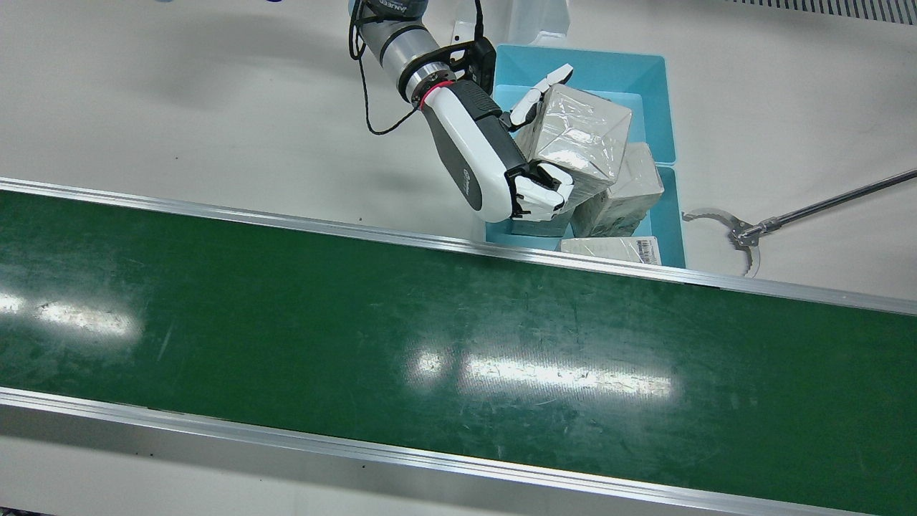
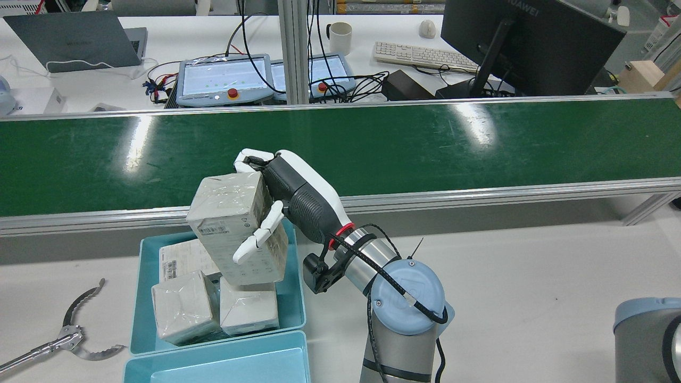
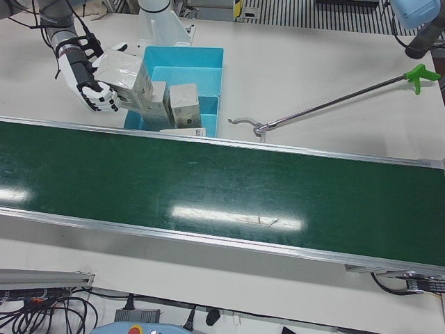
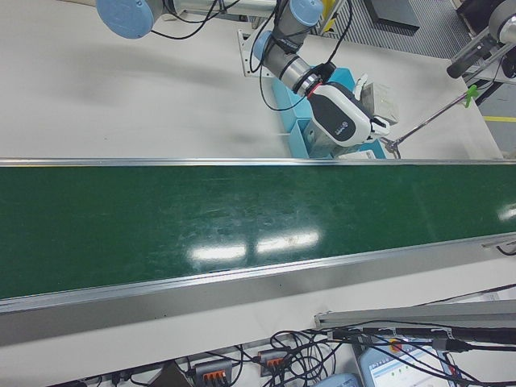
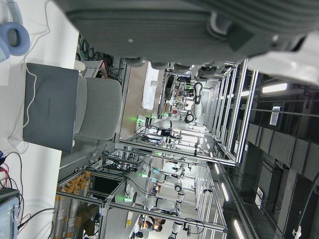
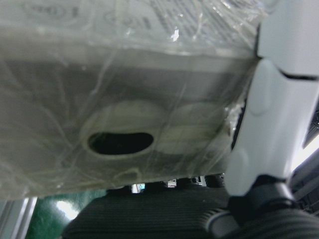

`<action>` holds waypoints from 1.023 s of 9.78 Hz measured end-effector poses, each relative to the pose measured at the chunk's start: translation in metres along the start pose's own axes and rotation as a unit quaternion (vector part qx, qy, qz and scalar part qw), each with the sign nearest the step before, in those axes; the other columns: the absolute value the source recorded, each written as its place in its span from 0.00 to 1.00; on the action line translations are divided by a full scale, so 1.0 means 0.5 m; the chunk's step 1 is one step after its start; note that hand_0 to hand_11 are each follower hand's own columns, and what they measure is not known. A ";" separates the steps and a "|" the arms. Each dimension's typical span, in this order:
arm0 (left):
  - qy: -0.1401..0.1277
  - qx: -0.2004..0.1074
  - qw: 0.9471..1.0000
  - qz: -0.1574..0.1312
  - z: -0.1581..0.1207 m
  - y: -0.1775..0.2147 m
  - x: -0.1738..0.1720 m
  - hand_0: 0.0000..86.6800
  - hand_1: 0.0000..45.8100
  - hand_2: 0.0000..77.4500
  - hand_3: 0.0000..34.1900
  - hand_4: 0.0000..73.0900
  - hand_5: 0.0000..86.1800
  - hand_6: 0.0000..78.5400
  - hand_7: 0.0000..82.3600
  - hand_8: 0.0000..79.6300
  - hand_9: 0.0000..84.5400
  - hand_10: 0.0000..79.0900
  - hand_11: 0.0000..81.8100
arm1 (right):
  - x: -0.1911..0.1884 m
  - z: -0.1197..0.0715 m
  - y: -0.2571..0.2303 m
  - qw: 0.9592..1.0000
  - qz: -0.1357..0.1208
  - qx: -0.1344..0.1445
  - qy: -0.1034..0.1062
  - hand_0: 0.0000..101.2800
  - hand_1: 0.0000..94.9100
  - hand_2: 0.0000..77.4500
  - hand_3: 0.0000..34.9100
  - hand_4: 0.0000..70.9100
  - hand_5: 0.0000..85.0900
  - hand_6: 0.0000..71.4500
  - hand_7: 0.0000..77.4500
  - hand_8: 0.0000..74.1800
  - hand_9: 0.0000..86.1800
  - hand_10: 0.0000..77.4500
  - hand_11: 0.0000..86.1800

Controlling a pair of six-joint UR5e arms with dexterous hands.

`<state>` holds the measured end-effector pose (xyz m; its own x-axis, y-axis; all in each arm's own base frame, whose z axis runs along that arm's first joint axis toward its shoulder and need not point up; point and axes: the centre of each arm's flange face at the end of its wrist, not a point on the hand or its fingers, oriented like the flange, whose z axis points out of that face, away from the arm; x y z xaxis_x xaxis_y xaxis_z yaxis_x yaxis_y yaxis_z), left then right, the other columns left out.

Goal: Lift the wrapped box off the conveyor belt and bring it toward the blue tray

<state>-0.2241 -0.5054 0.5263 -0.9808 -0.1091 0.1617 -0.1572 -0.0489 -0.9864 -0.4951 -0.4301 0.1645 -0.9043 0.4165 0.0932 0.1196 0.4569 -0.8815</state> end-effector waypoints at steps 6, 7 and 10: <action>0.000 0.000 1.000 0.000 0.000 0.000 0.000 0.00 0.00 0.01 0.00 0.00 0.01 0.00 0.00 0.00 0.00 0.01 0.00 | -0.019 0.013 -0.015 1.000 -0.011 -0.004 0.011 0.48 0.33 0.28 0.66 0.18 0.38 0.08 0.49 0.00 0.01 0.27 0.51; 0.000 0.000 1.000 0.000 0.000 0.000 0.000 0.00 0.00 0.01 0.00 0.00 0.01 0.00 0.00 0.00 0.00 0.01 0.00 | -0.041 0.021 -0.019 1.000 -0.015 -0.007 0.009 0.47 0.16 0.34 0.78 0.18 0.33 0.07 0.39 0.00 0.05 0.09 0.37; 0.000 0.000 1.000 0.000 0.000 0.000 0.000 0.00 0.00 0.01 0.00 0.00 0.01 0.00 0.01 0.00 0.00 0.01 0.00 | -0.124 0.033 -0.034 0.999 -0.028 -0.016 0.002 0.48 0.18 0.30 0.86 0.18 0.39 0.07 0.36 0.00 0.05 0.00 0.03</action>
